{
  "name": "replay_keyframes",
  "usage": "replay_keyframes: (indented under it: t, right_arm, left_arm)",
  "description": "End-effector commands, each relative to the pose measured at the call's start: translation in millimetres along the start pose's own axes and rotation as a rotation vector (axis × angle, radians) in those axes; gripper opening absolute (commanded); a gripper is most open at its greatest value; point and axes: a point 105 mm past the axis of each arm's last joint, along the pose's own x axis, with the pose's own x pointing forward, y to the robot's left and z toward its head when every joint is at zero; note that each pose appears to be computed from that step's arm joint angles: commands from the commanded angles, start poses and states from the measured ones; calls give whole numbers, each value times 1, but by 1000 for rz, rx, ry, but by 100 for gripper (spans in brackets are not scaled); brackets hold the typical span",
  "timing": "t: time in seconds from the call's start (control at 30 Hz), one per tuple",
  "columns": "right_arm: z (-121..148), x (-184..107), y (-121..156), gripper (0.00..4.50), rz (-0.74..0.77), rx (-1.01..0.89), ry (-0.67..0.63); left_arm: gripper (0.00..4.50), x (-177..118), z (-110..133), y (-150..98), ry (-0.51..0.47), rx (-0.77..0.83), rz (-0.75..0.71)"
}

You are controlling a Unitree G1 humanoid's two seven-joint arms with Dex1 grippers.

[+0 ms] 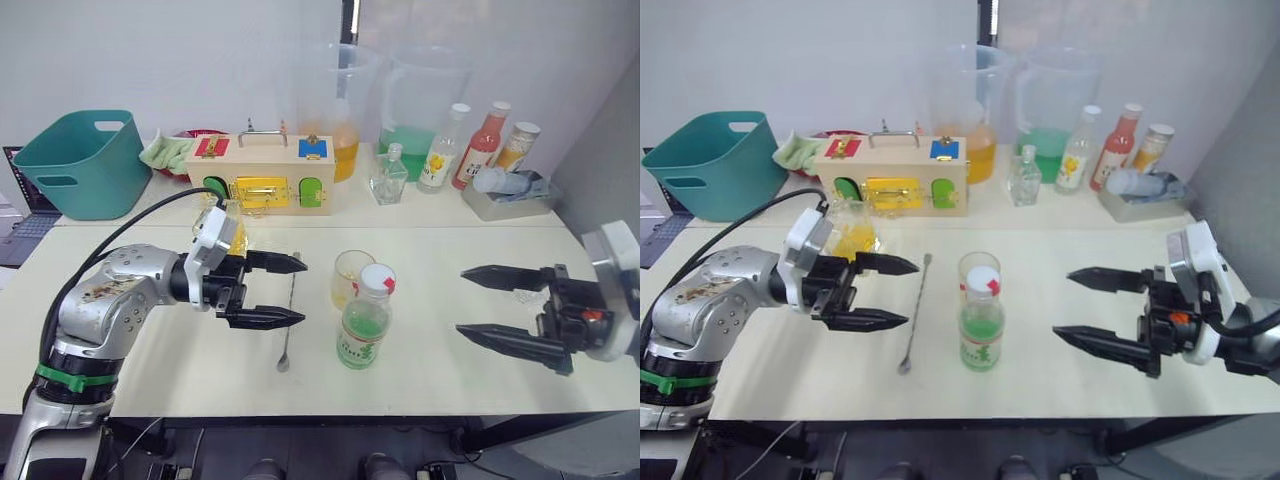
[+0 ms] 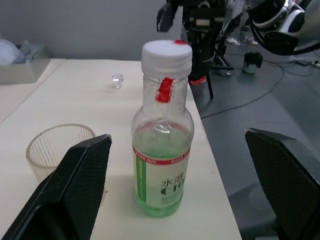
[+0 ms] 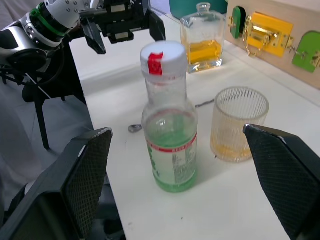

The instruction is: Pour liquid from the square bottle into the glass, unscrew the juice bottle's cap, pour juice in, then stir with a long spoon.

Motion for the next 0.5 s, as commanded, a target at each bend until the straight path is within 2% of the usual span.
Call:
replay_keyframes:
  t: [0.03,0.13,0.23,0.37,0.5]
  right_arm:
    - [2,-8,7,446,-38,-74,41]
    - [-2,-7,10,446,-66,-79,40]
    - [-2,-6,14,446,-89,-72,22]
    - [-4,-6,22,446,-97,-66,19]
    - [-4,-10,28,446,-132,-59,6]
  left_arm:
    - [450,19,3,2,13,2,-13]
    - [450,33,2,3,14,-8,-39]
    - [450,47,5,3,-32,-24,-62]
    - [450,55,-3,4,-7,-12,-64]
    - [450,64,-2,6,-45,-5,-62]
